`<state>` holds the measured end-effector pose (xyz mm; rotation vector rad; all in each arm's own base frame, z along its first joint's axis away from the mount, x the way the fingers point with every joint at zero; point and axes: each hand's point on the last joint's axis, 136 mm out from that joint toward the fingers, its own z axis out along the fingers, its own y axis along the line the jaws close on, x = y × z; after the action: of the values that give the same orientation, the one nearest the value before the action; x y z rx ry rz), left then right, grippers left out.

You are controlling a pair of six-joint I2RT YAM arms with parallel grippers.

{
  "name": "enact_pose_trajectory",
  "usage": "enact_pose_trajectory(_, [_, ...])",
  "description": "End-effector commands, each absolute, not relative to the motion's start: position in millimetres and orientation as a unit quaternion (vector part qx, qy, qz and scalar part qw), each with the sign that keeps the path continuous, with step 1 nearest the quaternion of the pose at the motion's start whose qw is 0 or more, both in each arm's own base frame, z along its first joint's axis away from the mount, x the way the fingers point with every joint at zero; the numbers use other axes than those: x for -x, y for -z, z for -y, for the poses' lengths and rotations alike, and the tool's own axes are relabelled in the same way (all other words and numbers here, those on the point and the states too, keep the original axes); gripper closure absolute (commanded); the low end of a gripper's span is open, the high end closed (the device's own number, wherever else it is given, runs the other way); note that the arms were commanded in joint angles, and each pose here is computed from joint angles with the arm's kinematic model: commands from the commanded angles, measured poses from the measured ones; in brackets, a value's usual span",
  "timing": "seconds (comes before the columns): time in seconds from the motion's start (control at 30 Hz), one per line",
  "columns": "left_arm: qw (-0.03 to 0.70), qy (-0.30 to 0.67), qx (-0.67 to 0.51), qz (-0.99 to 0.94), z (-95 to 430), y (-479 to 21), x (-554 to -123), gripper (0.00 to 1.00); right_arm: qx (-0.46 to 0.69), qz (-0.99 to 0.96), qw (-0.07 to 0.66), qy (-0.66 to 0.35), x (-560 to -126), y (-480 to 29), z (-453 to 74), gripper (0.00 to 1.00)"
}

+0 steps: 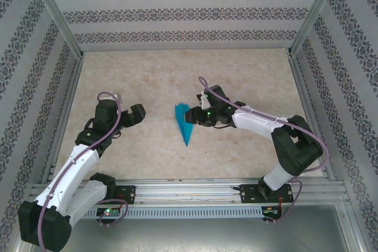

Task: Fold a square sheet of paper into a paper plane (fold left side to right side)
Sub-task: Turn over the paper plane at the center of the table, then pick up the paper plane at the center of the table.

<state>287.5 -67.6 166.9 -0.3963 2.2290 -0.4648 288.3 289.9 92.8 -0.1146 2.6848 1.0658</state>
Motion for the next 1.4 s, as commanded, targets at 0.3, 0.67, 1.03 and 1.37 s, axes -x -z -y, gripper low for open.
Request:
enact_pose_trajectory(0.3, [0.415,0.179,0.159,-0.878,61,-168,-288,0.0,0.044,-0.945,0.094,-0.309,-295,-67,-296,0.46])
enact_pose_trajectory(0.67, [0.413,0.176,0.157,-0.88,61,-166,-288,0.0,0.042,-0.95,0.075,-0.3,-295,-53,-302,0.46])
enact_pose_trajectory(1.03, [0.412,0.176,0.157,-0.88,61,-165,-287,0.0,0.046,-0.951,0.065,-0.299,-292,-48,-309,0.47])
enact_pose_trajectory(1.37, [0.412,0.176,0.158,-0.88,61,-164,-287,0.0,0.055,-0.96,0.061,-0.269,-292,-41,-308,0.5])
